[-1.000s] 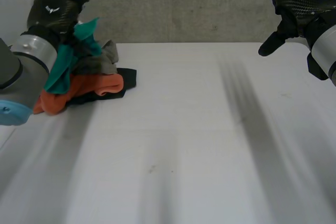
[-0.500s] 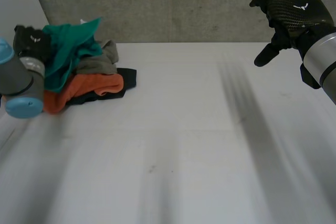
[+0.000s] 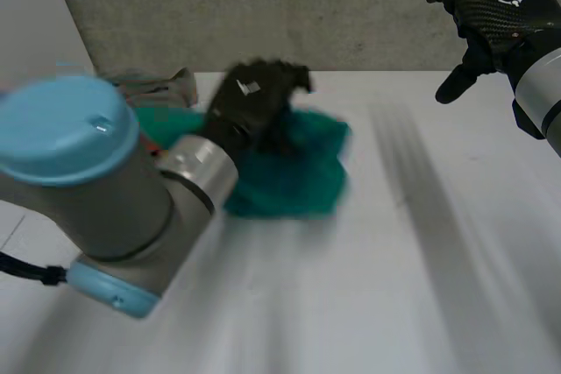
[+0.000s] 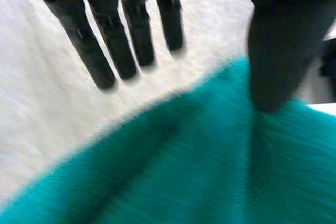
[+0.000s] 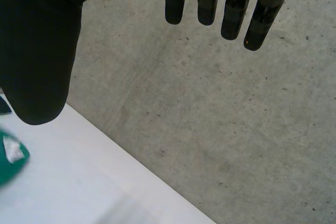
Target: Fold the laundry.
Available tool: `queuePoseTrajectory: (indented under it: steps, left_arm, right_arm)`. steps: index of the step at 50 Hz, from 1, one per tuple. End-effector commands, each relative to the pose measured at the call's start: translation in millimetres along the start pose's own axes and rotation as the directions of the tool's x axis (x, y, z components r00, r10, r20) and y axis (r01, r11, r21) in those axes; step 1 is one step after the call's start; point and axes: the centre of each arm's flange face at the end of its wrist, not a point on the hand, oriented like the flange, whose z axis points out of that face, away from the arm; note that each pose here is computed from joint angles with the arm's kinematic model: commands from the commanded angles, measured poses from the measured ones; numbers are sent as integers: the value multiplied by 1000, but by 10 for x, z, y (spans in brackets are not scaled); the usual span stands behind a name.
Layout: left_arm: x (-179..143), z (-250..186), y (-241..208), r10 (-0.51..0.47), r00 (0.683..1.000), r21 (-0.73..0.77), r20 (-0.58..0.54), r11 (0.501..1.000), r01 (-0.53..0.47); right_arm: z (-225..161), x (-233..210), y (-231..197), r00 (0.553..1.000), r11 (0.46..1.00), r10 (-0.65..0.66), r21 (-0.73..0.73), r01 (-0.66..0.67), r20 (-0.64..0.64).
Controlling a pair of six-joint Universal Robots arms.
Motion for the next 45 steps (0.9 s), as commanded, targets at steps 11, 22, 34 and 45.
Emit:
queuePoseTrajectory:
  steps: [11,22,34,45]
  left_arm:
    - [-671,41,269,-57,990,-187,127,979,81]
    - [-993,-199,560,228,965,-339,132,925,-172]
    - [-907,-135,1052,357,934,-386,-30,857,-340]
    - [-923,65,1491,361,925,-422,-116,825,-375]
  right_arm:
    - [-57,-168,283,981,974,-145,-158,165,132]
    - [-289,-424,754,937,873,-124,-412,260,327]
    - [-426,-735,1408,949,842,60,-526,118,309]
    - [-481,-924,1684,955,859,49,-500,109,293]
